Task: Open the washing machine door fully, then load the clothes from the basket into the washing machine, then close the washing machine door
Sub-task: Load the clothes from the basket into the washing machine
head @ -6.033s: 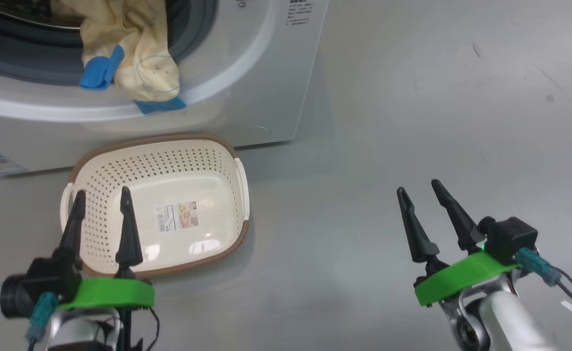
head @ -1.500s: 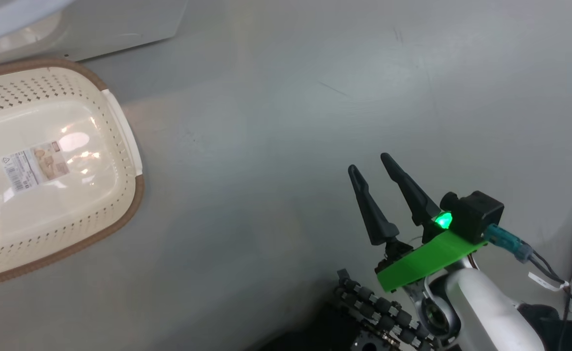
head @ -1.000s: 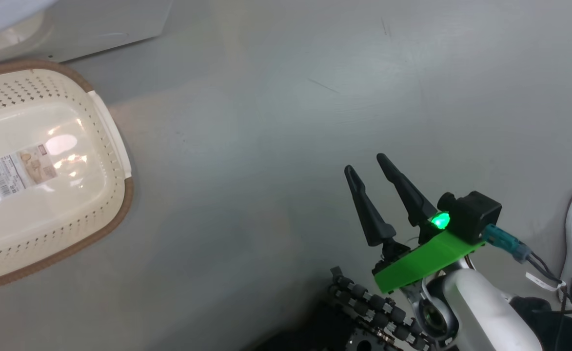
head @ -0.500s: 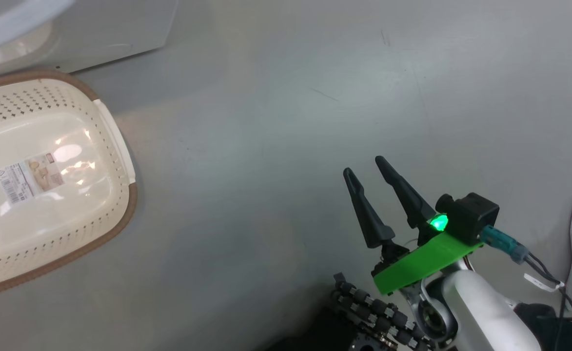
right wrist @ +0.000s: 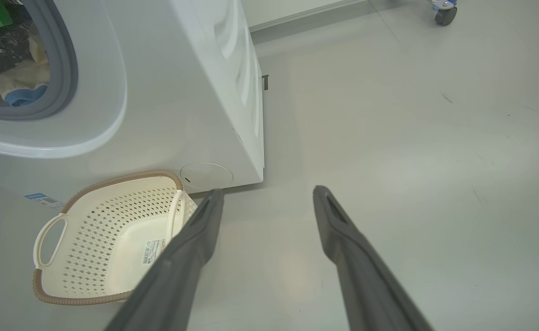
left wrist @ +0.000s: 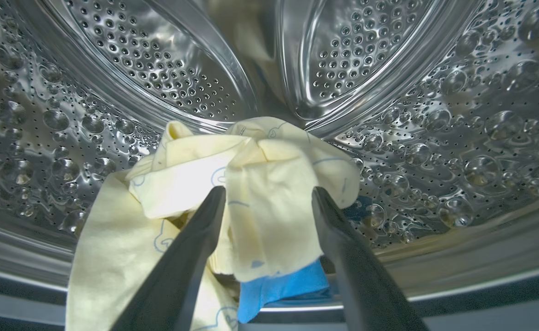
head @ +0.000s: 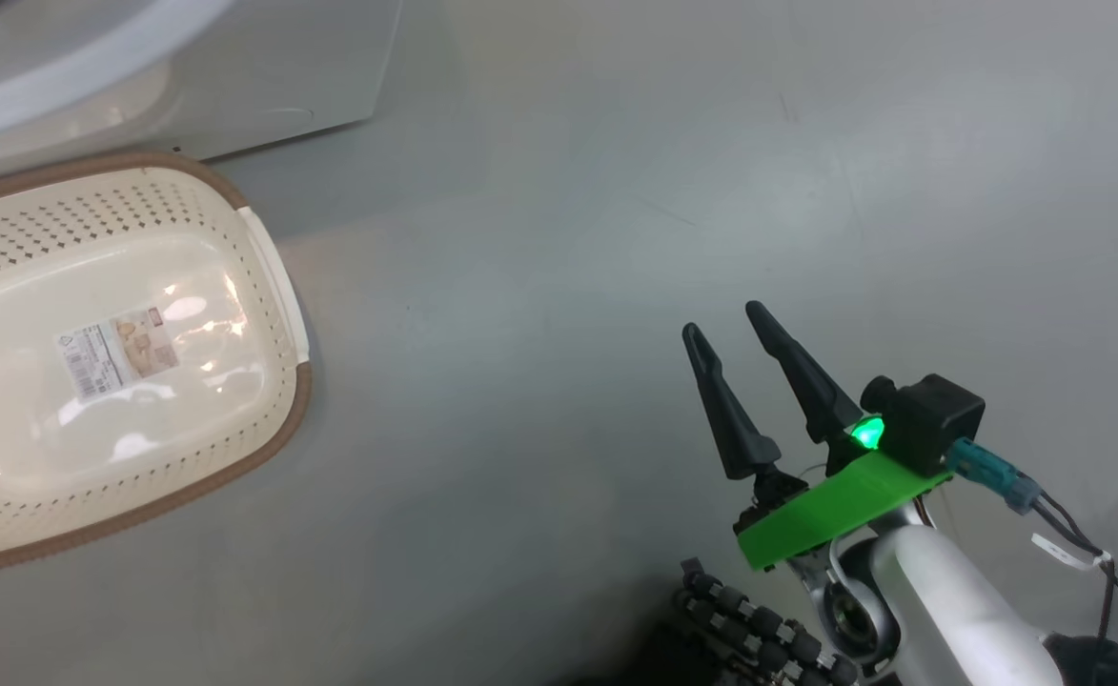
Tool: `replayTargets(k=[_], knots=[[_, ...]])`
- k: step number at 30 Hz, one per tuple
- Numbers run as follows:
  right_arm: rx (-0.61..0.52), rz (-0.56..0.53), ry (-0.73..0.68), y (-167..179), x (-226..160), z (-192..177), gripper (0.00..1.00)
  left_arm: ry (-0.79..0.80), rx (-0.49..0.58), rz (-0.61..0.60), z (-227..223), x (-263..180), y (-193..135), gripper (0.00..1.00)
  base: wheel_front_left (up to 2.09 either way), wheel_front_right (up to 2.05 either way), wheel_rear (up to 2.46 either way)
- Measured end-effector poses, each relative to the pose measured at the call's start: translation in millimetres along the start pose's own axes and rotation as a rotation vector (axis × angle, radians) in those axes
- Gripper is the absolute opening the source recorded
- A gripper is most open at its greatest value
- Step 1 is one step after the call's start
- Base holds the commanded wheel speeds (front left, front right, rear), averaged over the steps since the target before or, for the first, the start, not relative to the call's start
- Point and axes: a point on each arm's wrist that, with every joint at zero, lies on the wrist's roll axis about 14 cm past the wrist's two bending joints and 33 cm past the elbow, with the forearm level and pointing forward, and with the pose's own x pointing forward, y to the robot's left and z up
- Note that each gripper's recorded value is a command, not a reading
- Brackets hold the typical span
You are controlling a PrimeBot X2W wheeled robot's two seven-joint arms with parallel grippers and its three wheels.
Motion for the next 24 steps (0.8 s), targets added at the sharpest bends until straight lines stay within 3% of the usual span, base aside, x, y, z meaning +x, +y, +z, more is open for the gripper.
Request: replayTargets(k=[24], knots=[[-0.032, 0.099, -0.107, 25, 9, 33, 1.0, -0.097, -0.114, -0.001, 13, -68, 5, 1.0, 0.0, 0.0, 0.0]])
